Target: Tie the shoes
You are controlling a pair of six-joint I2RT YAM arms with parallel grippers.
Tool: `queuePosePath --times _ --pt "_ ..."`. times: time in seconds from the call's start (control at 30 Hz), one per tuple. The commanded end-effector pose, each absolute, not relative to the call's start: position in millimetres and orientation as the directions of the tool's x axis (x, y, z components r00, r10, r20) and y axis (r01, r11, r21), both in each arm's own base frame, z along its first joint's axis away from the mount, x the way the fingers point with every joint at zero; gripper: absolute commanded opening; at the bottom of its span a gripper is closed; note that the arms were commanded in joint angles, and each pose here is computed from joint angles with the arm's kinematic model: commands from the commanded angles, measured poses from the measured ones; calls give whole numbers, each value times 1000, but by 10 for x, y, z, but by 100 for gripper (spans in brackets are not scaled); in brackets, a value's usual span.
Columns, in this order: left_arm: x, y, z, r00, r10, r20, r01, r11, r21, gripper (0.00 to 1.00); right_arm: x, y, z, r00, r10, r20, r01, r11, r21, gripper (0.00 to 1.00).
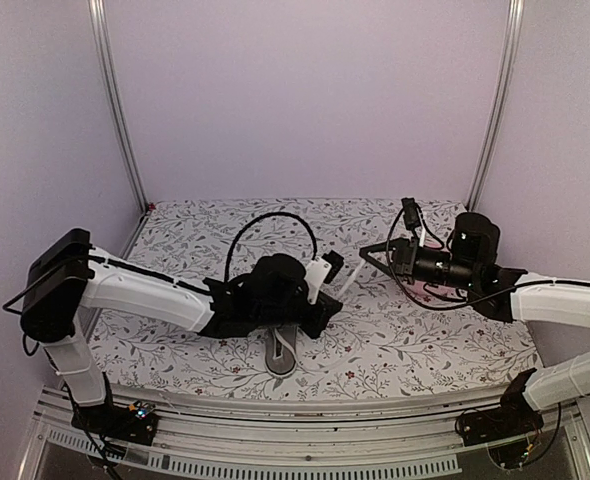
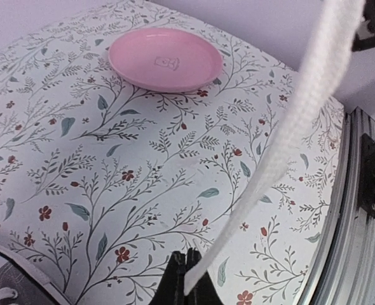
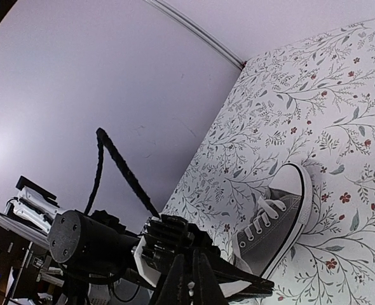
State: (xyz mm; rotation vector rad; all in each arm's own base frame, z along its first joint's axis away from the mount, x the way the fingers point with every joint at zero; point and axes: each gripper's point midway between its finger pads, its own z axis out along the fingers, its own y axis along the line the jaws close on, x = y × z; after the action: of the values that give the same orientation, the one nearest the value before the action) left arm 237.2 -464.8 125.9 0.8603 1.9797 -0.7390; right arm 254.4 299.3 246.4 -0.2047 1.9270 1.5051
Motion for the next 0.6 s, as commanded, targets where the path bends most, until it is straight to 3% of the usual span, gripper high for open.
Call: queuePosePath --times 0.0,0.07,0.27,0.4,0.57 --pt "2696 -4245 1745 -426 139 -894 696 682 -226 0 2711 3144 2511 -715 227 -661 -548 405 732 5" --pt "2793 -3994 1843 -440 86 -894 655 711 -254 0 2757 3256 2482 -721 189 -667 -555 421 718 16" --pt "3089 -2999 1619 -569 -128 -813 408 814 -413 0 2660 3363 2333 -707 88 -702 -612 421 669 75" --pt "3062 -2555 1382 -631 -230 -740 291 815 -502 0 2221 3396 1889 -697 -93 -711 -680 403 613 83" --pt "3036 -2382 1340 -656 -255 -711 266 803 -533 0 1611 3480 1262 -709 -274 -650 -700 382 603 80"
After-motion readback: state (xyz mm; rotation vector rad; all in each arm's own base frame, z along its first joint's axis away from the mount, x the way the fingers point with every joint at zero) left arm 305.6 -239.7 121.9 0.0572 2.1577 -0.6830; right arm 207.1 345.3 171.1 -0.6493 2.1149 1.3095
